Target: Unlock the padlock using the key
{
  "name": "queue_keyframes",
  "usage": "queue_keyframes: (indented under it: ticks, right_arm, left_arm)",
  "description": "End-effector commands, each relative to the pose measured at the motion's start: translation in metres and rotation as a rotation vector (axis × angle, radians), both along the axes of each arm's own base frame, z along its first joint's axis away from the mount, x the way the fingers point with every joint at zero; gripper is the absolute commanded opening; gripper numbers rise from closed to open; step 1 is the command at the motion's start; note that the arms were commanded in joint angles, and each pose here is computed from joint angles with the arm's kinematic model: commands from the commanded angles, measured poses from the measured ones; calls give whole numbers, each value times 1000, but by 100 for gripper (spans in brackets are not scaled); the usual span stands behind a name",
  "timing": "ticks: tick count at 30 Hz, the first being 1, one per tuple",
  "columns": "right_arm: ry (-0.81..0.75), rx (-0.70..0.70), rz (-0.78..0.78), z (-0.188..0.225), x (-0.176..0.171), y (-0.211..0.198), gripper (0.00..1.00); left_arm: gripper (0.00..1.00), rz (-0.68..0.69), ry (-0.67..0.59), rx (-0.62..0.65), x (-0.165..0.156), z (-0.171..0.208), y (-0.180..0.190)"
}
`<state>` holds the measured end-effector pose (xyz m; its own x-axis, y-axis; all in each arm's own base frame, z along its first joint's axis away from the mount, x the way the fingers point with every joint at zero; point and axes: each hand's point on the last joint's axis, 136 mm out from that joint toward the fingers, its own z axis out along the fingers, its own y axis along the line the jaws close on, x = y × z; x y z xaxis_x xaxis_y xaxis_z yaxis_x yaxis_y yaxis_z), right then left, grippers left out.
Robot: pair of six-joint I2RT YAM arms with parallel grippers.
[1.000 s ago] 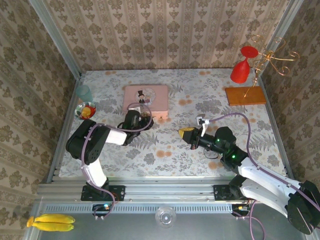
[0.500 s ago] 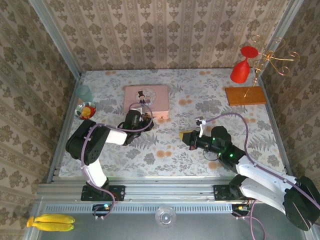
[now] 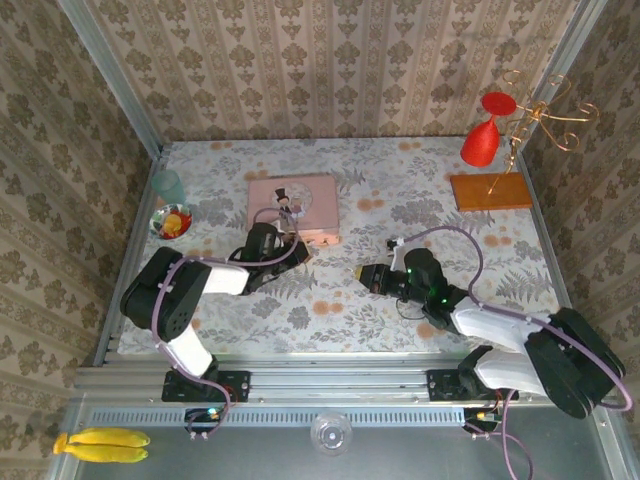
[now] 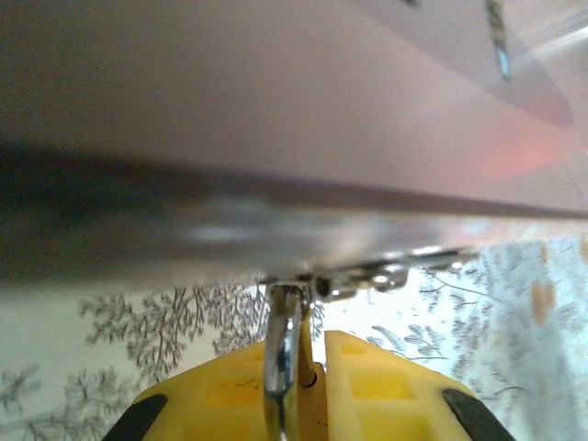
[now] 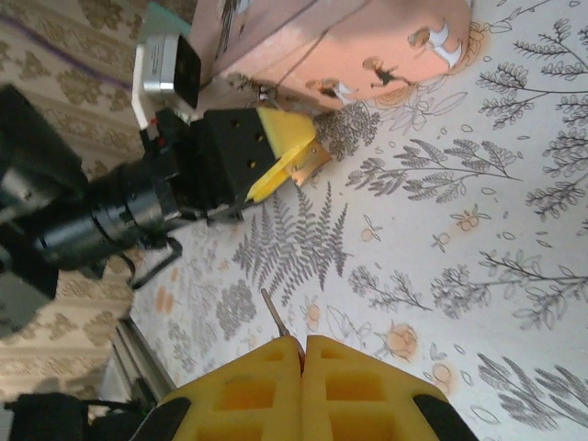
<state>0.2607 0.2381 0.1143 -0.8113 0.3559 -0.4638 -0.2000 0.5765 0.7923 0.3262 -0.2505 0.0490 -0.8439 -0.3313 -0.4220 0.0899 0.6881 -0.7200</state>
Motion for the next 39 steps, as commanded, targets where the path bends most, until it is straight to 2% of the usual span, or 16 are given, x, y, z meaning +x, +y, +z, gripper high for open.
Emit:
queue_keyframes:
  ticks: [1,6,12,23,33,39]
  right_arm:
    - [4,117,-49,10,13,6,0]
    - [74,167,-13,-2,18,21,0]
    - [134,207,13,-6,24,32,0]
    - [204,318,25,-5,39,49,0]
    - [235,338,2,-6,53,50,0]
    - [240,397,1,2,60,52,0]
  left_arm:
    - [0,-6,-38,-228,1,51,-24]
    - [0,-15,-23,-339,-3,66,-36]
    - [0,-18,-45,-405,-6,87,-40]
    - [0,-30,-67,-464,-9,109,-48]
    - [0,-21,-74,-490,-14,125,-50]
    - [0,-9,-50,-515,-15,129,-49]
